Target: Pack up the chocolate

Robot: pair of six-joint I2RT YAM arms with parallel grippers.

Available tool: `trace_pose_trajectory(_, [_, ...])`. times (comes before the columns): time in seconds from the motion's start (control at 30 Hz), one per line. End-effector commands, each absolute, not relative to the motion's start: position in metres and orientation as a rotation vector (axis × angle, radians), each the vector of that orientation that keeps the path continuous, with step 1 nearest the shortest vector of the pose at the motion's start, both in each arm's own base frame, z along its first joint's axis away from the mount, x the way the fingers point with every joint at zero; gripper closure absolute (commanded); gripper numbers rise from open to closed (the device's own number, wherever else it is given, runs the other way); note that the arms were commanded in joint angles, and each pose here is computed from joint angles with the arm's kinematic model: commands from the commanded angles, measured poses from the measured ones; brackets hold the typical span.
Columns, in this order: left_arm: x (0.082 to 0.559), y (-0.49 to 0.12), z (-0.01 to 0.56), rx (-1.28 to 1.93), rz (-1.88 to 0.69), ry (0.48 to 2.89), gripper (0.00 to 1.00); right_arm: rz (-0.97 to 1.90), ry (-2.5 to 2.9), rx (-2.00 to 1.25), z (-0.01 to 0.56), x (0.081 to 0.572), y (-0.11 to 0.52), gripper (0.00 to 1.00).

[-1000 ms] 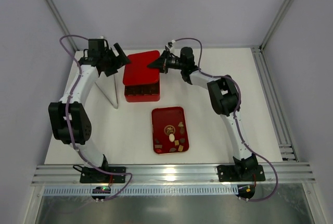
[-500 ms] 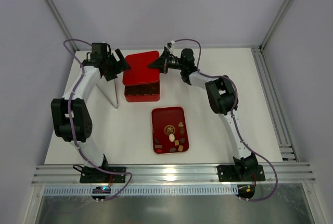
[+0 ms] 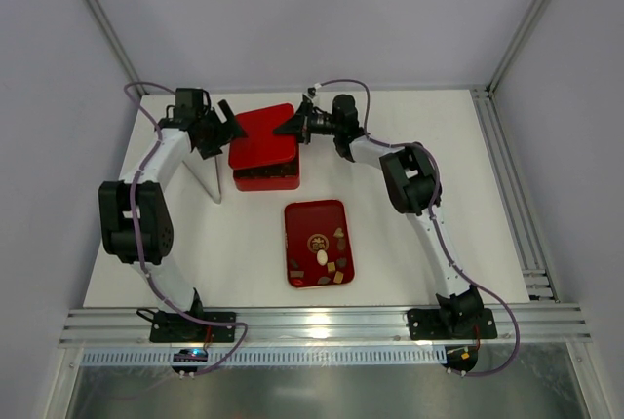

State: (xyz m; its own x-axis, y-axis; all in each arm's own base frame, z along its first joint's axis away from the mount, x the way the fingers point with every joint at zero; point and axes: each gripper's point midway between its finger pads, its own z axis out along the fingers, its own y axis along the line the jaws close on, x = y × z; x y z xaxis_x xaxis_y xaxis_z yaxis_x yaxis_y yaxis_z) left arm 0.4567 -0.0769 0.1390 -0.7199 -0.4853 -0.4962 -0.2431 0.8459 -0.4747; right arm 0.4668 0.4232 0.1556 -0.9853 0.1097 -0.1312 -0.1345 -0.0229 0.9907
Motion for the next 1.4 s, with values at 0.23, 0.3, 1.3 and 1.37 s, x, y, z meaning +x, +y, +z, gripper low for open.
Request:
trace_pose_trajectory(0.23, [0.464, -0.081, 0.130, -0.520, -0.535, 2.374, 0.13, 2.106, 2.050, -0.119, 0.158, 0.464, 0.432, 0.96])
trace_pose_trajectory(0.3, [0.464, -0.081, 0.128, -0.520, -0.534, 2.379, 0.14, 2.094, 2.064, -0.112, 0.154, 0.464, 0.431, 0.96])
trace_pose_trajectory(1.3, [0.461, -0.088, 0.108, -0.521, -0.573, 2.431, 0.14, 2.117, 2.058, -0.036, 0.143, 0.456, 0.419, 0.87])
trace_pose_trajectory(1.37, [0.461, -0.088, 0.106, -0.524, -0.574, 2.435, 0.15, 2.116, 2.052, -0.021, 0.143, 0.458, 0.415, 0.83])
